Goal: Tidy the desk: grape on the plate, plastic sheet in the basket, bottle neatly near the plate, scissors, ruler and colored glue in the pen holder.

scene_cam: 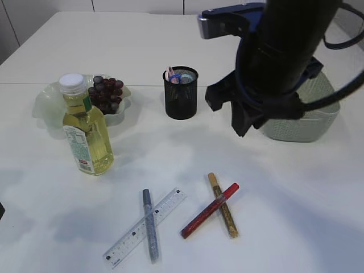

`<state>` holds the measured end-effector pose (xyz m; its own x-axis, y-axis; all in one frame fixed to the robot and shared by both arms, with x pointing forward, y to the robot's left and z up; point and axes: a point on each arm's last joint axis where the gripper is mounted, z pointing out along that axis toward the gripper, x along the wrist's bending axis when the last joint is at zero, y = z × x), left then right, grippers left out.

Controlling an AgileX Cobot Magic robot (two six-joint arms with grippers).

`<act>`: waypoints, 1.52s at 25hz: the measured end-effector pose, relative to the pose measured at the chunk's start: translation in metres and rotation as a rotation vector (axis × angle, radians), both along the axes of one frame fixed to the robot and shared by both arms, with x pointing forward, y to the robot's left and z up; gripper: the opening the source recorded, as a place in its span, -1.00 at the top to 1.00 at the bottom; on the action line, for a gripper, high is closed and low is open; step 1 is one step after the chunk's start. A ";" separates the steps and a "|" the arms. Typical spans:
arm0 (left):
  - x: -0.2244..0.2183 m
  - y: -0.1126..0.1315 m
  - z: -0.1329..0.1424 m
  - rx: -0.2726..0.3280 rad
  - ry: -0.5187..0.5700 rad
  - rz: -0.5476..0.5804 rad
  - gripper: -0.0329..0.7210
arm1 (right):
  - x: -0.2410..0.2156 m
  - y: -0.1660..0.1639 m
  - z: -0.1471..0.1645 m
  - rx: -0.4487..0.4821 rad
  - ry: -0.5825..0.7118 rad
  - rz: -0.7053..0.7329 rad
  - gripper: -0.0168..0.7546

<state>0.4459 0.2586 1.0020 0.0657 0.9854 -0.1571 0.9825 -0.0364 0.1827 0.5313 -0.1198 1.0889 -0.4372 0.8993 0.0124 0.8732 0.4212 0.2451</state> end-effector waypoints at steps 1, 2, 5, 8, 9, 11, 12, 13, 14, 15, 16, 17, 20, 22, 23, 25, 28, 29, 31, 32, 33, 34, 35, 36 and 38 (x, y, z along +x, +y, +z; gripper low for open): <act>0.000 0.000 0.000 -0.001 0.000 0.000 -0.19 | -0.005 -0.003 0.000 -0.002 0.004 0.000 0.33; 0.000 0.000 0.000 -0.001 0.000 0.000 -0.19 | -0.010 -0.006 0.000 -0.005 0.008 0.000 0.33; 0.000 0.000 0.000 -0.001 0.000 0.000 -0.19 | -0.022 -0.014 -0.002 -0.011 0.020 -0.004 0.33; 0.001 0.000 0.000 -0.001 -0.006 0.001 -0.19 | -0.032 -0.019 -0.005 -0.008 0.043 -0.012 0.33; 0.001 0.000 0.000 -0.001 -0.008 0.002 -0.19 | -0.035 -0.019 -0.006 0.000 0.053 -0.015 0.33; 0.001 0.000 0.000 -0.002 -0.015 0.003 -0.19 | -0.038 -0.019 -0.007 0.012 0.064 -0.019 0.33; 0.002 0.000 0.000 -0.002 -0.018 0.003 -0.19 | -0.039 -0.019 -0.007 0.016 0.069 -0.020 0.33; 0.002 0.000 0.000 -0.002 -0.020 0.003 -0.19 | -0.039 -0.019 -0.007 0.019 0.069 -0.020 0.33; 0.002 0.000 0.000 -0.002 -0.022 0.004 -0.19 | -0.039 -0.019 -0.007 0.019 0.067 -0.007 0.33; 0.002 0.000 0.000 -0.002 -0.022 0.004 -0.19 | -0.039 -0.019 -0.007 0.017 0.066 0.007 0.33; 0.002 0.000 0.000 -0.002 -0.022 0.004 -0.19 | -0.039 -0.019 -0.007 0.015 0.064 0.025 0.33; 0.002 0.000 0.000 -0.002 -0.023 0.004 -0.19 | -0.039 -0.019 -0.007 0.013 0.062 0.038 0.33; 0.002 0.000 0.000 -0.002 -0.023 0.004 -0.19 | -0.039 -0.017 -0.007 0.027 0.060 0.026 0.33; 0.002 0.000 0.000 -0.002 -0.025 0.004 -0.19 | -0.038 -0.014 -0.007 0.078 0.068 -0.046 0.33; 0.002 0.000 0.000 -0.002 -0.025 0.004 -0.19 | -0.039 -0.011 -0.008 0.113 0.088 -0.089 0.33; 0.002 0.000 0.000 -0.002 -0.025 0.004 -0.19 | -0.037 -0.003 -0.013 0.180 0.149 -0.174 0.33; 0.003 0.000 0.001 -0.004 -0.031 0.006 -0.19 | -0.032 0.014 -0.026 0.276 0.237 -0.292 0.25; 0.003 0.000 0.001 -0.004 -0.033 0.006 -0.19 | -0.030 0.021 -0.031 0.304 0.248 -0.323 0.20; 0.003 0.000 0.001 -0.004 -0.037 0.007 -0.19 | -0.026 0.034 -0.039 0.354 0.250 -0.402 0.11; 0.004 0.000 0.001 -0.005 -0.040 0.007 -0.19 | -0.025 0.041 -0.044 0.368 0.258 -0.445 0.09; 0.004 0.000 0.001 -0.005 -0.039 0.007 -0.19 | -0.024 0.046 -0.049 0.379 0.261 -0.481 0.08; 0.004 0.000 0.001 -0.005 -0.039 0.007 -0.19 | -0.022 0.051 -0.053 0.390 0.269 -0.527 0.07; 0.004 0.000 0.001 -0.005 -0.039 0.007 -0.19 | -0.022 0.055 -0.058 0.394 0.284 -0.574 0.06; 0.004 0.000 0.001 -0.005 -0.040 0.007 -0.19 | -0.021 0.059 -0.063 0.393 0.288 -0.610 0.06; 0.004 0.000 0.001 -0.005 -0.046 0.008 -0.19 | -0.021 0.066 -0.071 0.389 0.283 -0.704 0.06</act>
